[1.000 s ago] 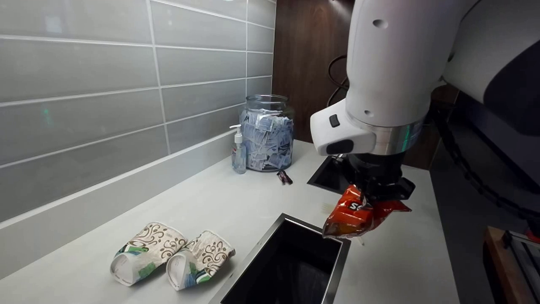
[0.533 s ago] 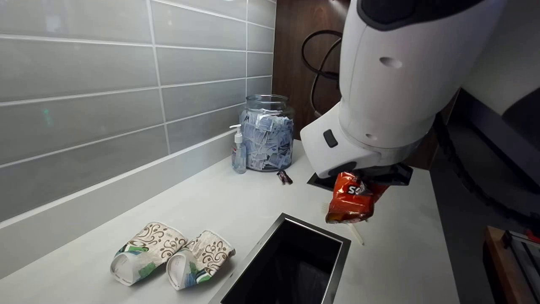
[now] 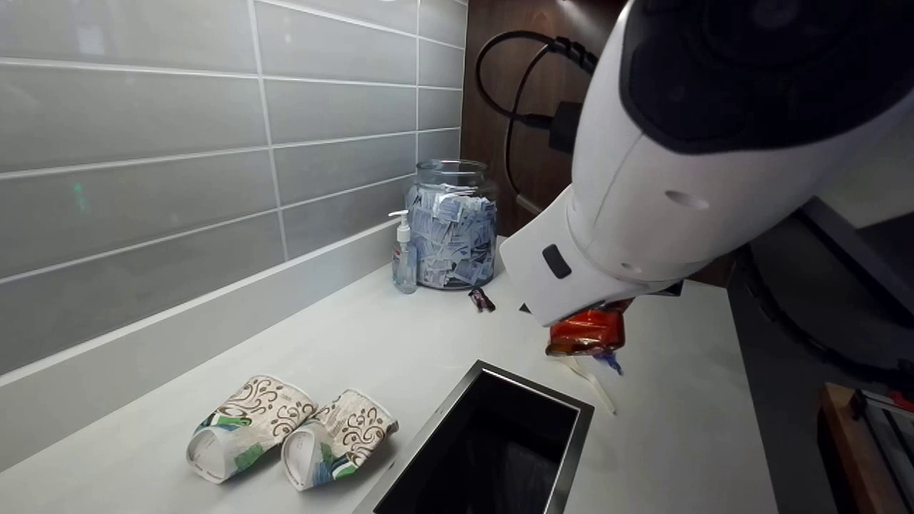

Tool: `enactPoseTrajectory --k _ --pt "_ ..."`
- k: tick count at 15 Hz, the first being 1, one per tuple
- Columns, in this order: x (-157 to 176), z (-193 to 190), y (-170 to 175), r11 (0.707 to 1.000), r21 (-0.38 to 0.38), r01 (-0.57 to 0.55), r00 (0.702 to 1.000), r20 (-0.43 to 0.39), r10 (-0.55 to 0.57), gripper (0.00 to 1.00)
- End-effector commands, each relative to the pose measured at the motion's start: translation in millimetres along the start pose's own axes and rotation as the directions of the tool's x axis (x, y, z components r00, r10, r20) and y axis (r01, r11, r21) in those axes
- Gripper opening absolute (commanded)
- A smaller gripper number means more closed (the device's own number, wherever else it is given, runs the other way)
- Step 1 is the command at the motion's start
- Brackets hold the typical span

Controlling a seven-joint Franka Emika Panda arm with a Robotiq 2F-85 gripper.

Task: Empty the packet of doritos into the trash can on the left

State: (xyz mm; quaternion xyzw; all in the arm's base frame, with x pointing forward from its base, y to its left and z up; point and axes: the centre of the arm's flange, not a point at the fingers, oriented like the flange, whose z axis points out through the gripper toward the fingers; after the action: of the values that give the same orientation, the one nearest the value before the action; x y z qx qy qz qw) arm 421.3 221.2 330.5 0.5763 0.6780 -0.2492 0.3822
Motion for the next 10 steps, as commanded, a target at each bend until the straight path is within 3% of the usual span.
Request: enactPoseTrajectory --k 1,5,10 --pt "12 -2 4 0.998 -0.027 0.054 0.995 0.082 -0.052 0.0" --pt "21 -5 6 0.996 -0.048 0.08 0.99 0.117 -0.074 0.0" --pt "28 -9 8 0.992 -0.071 0.103 0.971 0.222 -0.085 0.0"
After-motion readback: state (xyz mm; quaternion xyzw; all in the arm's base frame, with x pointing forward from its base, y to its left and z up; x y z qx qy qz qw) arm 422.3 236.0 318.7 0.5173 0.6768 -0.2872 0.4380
